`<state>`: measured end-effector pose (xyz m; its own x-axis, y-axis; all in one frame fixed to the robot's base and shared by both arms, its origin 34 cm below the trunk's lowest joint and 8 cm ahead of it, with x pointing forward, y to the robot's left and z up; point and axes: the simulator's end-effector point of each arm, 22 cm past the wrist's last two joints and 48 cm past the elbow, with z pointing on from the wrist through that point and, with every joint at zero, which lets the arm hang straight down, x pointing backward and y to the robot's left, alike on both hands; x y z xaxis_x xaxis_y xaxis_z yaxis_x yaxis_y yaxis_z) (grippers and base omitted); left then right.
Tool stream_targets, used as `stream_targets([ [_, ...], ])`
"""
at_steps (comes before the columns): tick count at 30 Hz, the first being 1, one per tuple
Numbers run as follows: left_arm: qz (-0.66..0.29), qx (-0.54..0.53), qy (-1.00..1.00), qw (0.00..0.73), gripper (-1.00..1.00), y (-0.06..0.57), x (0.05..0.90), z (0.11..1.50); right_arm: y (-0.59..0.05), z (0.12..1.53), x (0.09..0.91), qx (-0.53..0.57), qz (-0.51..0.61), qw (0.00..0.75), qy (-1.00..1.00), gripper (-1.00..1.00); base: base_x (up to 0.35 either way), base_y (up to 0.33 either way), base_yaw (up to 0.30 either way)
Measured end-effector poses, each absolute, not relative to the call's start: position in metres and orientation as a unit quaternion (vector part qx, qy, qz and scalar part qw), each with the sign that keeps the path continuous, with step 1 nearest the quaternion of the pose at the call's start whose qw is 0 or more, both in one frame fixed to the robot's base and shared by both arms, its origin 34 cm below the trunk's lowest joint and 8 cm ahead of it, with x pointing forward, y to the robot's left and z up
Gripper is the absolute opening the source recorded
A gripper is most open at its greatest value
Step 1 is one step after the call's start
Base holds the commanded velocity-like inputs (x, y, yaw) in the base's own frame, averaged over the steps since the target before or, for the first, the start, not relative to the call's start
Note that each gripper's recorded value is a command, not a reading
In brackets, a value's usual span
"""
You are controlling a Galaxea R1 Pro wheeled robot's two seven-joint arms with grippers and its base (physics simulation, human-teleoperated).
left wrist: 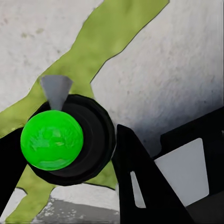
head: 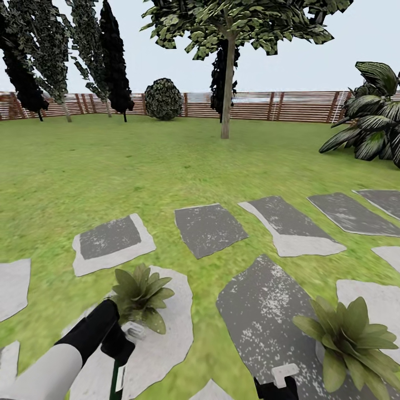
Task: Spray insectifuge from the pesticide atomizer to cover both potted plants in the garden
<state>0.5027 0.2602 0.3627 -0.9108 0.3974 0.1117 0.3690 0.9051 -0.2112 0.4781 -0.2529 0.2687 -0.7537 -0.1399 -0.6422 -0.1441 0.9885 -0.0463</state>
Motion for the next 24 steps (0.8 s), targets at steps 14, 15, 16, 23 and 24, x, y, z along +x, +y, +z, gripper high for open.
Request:
stream_targets([
  [14,0.096,-0.196,-0.974,0.065,-1.00,0.252,0.516,0.372,-0.253,0.269,0.478,-0.076,0.003,0.343,0.936,1.00,0.065,0.000,0.000],
  [15,0.096,-0.197,-0.974,0.060,-1.00,0.251,0.522,0.375,-0.253,0.269,0.478,-0.076,0.003,0.343,0.936,1.00,0.280,0.000,0.000],
  [16,0.095,-0.198,-0.974,0.055,-1.00,0.250,0.529,0.379,-0.253,0.269,0.478,-0.076,0.003,0.343,0.936,1.00,0.210,0.000,0.000],
  [23,0.086,-0.204,-0.974,0.047,-1.00,0.256,0.538,0.383,-0.252,0.269,0.478,-0.076,0.003,0.343,0.936,1.00,0.031,0.000,0.000],
  [24,0.084,-0.204,-0.974,0.048,-1.00,0.259,0.537,0.382,-0.253,0.269,0.478,-0.076,0.003,0.343,0.936,1.00,0.002,0.000,0.000],
])
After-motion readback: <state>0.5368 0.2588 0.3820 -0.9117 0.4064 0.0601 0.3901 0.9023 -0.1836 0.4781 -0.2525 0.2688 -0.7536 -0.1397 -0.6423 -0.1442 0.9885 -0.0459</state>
